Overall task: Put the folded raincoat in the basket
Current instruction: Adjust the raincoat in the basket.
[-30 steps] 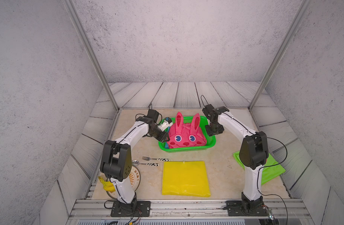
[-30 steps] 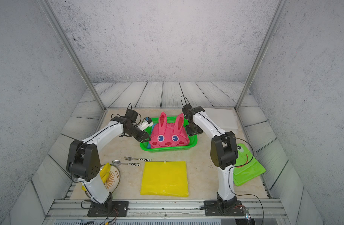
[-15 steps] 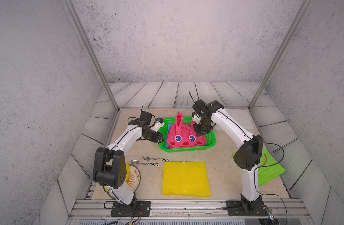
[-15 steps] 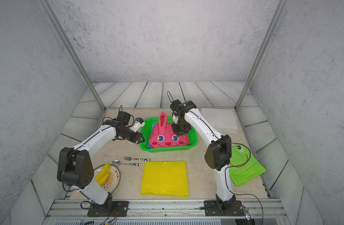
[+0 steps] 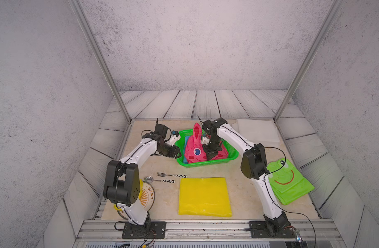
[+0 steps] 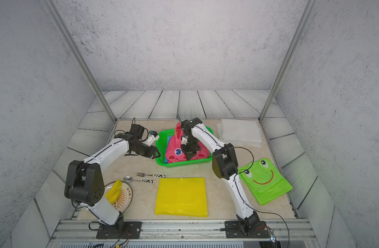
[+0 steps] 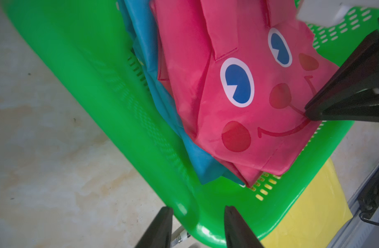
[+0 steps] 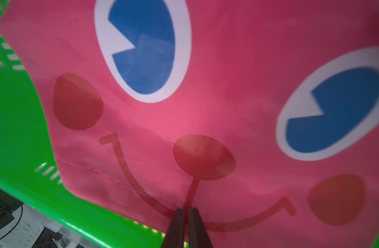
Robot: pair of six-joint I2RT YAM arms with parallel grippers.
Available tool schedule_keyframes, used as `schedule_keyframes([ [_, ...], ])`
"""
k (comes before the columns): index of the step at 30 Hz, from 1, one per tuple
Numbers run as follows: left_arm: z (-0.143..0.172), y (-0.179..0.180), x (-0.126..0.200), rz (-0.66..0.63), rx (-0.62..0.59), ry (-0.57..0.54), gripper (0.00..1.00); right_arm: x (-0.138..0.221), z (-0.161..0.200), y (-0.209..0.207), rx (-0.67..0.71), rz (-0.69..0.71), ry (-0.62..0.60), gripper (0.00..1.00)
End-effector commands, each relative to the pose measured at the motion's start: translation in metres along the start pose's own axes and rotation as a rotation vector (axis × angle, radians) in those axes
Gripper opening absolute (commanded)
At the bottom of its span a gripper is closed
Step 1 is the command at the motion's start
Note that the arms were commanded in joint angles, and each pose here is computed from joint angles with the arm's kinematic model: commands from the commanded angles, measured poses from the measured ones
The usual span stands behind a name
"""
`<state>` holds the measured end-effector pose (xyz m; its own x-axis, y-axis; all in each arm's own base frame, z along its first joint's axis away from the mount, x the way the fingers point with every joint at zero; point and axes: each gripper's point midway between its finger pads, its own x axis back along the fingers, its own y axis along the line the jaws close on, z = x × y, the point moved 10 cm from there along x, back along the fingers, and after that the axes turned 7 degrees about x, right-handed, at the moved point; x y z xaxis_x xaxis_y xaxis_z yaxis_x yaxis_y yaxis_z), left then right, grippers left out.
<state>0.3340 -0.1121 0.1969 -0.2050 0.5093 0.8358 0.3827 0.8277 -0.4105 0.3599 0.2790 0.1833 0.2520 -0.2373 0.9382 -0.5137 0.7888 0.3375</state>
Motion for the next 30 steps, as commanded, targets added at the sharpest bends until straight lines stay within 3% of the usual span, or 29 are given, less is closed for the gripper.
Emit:
schedule_keyframes([
  [1, 0.004, 0.003, -0.017, 0.052, 0.043, 0.056, 0.44, -0.015, -0.003, 0.002, 0.035, -0.059, 0.022, 0.1],
  [7, 0.001, 0.003, -0.017, 0.048, 0.035, 0.046, 0.44, -0.05, -0.007, -0.011, 0.041, -0.022, 0.079, 0.1],
  [12, -0.002, 0.005, -0.016, 0.028, 0.028, 0.042, 0.43, -0.058, -0.013, -0.018, 0.032, 0.027, 0.035, 0.1],
  [21, -0.005, 0.004, 0.0, 0.038, -0.017, 0.008, 0.44, 0.017, -0.003, -0.003, 0.09, 0.187, -0.224, 0.16],
  [26, -0.006, -0.001, 0.022, 0.059, -0.073, -0.003, 0.46, 0.062, 0.024, 0.01, 0.084, 0.226, -0.321, 0.22],
  [30, 0.0, -0.008, 0.047, 0.082, -0.112, -0.023, 0.48, 0.091, 0.059, 0.019, 0.065, 0.244, -0.395, 0.33],
])
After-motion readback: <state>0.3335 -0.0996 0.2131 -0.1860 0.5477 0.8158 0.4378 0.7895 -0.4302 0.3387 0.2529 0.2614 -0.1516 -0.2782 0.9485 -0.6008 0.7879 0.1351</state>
